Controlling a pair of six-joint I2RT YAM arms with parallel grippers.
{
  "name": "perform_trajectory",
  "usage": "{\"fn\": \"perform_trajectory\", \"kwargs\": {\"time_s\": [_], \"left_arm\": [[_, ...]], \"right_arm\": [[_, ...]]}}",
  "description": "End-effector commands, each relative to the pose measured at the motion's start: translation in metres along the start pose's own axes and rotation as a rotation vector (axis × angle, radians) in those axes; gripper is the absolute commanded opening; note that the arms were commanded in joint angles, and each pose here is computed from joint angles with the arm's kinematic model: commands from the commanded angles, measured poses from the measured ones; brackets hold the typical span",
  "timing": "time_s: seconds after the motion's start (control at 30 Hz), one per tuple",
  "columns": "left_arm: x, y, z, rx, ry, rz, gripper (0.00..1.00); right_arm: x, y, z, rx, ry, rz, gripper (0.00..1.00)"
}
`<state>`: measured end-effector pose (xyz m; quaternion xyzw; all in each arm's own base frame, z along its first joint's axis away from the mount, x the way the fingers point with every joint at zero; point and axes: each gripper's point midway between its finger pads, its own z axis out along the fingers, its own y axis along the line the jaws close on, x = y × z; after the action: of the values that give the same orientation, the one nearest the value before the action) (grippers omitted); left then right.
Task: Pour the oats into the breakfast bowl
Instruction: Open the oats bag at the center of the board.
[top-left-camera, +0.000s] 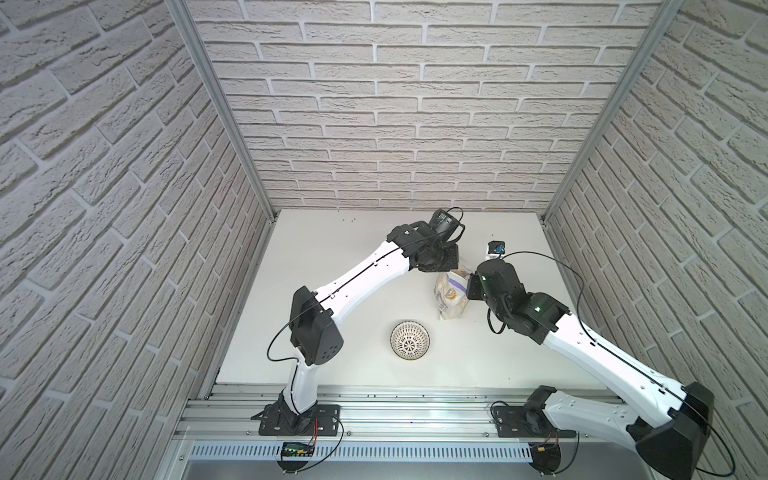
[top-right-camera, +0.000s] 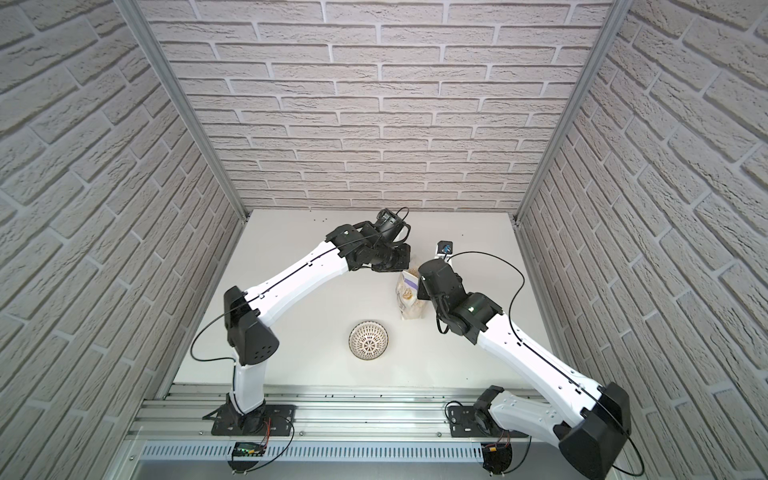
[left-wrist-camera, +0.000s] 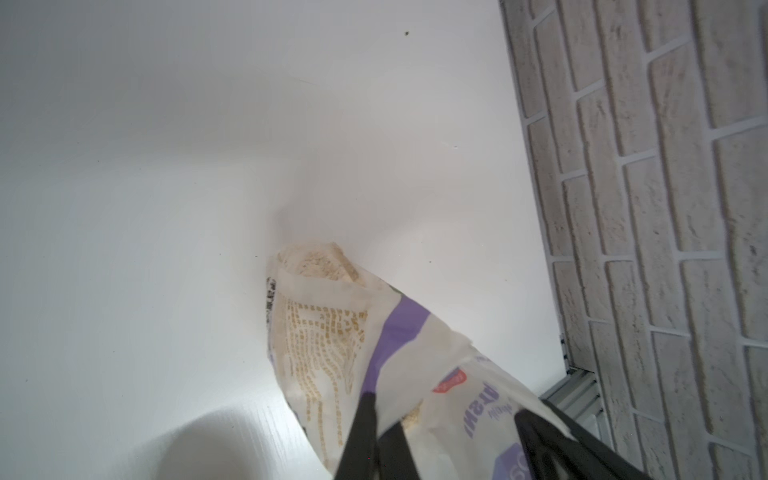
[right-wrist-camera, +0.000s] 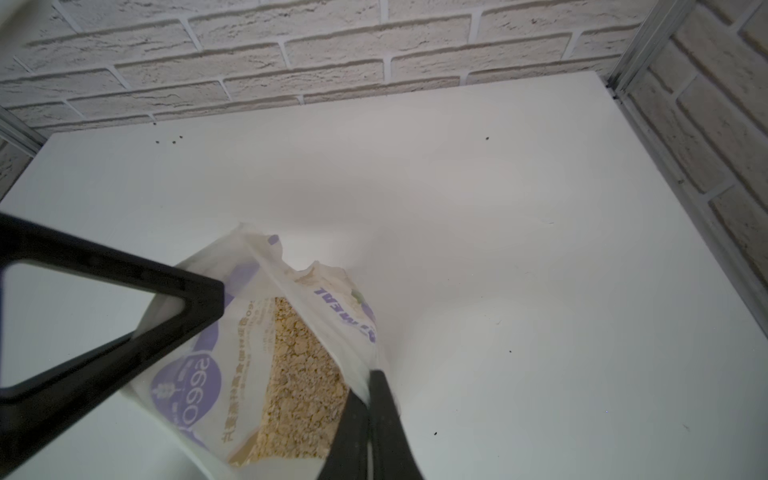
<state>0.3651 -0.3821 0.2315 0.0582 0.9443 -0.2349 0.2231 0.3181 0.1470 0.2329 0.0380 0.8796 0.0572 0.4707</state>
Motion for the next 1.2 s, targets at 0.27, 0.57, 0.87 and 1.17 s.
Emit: {"fn": "perform_trajectory", "kwargs": {"time_s": [0.27, 0.57, 0.87, 1.17], "left_arm": [[-0.034, 0.043, 0.022, -0.094, -0.002, -0.101, 0.0], [-0.038, 0.022, 0.02, 0.006, -0.004, -0.122, 0.0], [-0.041, 0.011, 0.029, 0.045, 0.014, -0.135, 0.0], [-0.046, 0.01, 0.027, 0.039, -0.01, -0.145, 0.0]], "right_arm": [[-0.045, 0.006, 0.044, -0.147, -0.078, 0.084, 0.32], [0.027, -0.009, -0.015, -0.315, -0.107, 0.026, 0.91], [0.122, -0.037, 0.01, -0.305, -0.201, 0.101, 0.97], [0.14, 0.016, 0.047, -0.333, -0.168, -0.108, 0.98]]}}
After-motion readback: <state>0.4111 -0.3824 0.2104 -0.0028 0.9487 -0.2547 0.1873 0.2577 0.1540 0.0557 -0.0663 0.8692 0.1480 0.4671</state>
